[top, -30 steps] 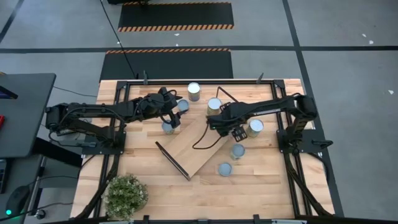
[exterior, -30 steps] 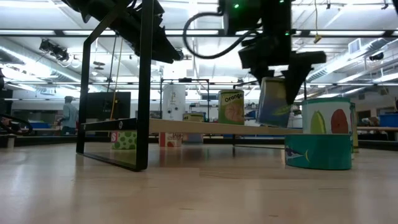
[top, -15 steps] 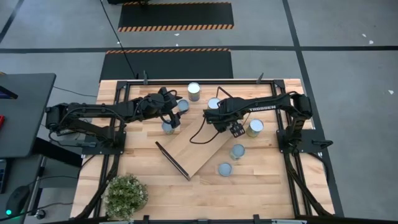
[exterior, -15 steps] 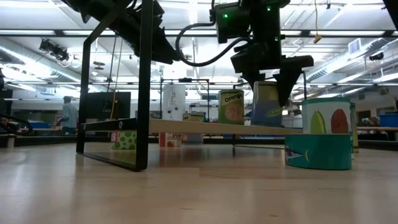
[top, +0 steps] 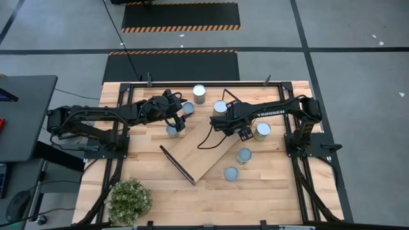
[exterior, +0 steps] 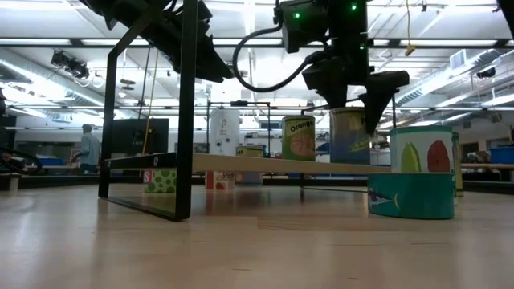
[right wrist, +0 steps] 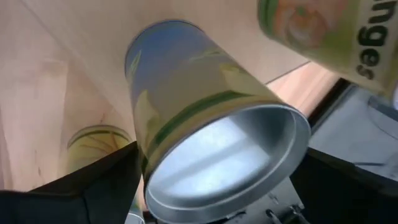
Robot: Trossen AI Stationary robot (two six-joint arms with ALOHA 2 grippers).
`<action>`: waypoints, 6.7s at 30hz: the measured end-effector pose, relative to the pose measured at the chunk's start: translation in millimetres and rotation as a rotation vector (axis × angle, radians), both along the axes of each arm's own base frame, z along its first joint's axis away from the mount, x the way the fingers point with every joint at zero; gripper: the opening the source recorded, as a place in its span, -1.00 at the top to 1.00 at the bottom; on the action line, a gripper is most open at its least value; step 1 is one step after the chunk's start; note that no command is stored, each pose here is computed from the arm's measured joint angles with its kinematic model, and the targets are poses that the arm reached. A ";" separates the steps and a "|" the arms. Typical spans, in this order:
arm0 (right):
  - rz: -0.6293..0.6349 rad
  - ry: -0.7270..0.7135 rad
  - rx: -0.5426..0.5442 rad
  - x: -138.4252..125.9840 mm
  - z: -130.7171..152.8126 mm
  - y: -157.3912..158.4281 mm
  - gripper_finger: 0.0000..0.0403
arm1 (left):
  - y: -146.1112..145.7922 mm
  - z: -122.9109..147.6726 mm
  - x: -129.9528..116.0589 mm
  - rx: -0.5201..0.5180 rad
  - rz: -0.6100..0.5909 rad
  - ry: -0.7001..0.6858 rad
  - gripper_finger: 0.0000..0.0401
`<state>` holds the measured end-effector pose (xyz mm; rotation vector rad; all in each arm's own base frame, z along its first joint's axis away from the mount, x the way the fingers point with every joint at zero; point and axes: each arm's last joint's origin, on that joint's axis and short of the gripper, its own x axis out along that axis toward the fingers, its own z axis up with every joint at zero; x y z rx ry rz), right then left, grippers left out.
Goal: Pick and place cans onto a shelf
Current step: Put the right dark blue fruit can on the shelf aligned with the green fruit can, then put the yellow fruit can on the shelf
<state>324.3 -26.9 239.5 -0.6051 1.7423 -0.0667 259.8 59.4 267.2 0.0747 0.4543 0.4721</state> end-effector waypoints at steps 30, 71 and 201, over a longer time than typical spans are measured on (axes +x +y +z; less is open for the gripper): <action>-0.098 -0.438 -0.053 -63.5 73.2 57.2 -0.86 | 11.3 -44.2 47.5 -0.052 0.017 0.088 -0.49; -0.372 -0.473 0.160 -150.6 -10.7 21.3 -0.98 | 27.1 -44.2 64.8 -0.126 -0.036 0.230 -0.45; -0.775 -0.504 0.198 51.7 22.4 12.7 -0.96 | 11.5 5.1 -27.3 0.084 0.152 0.333 -0.45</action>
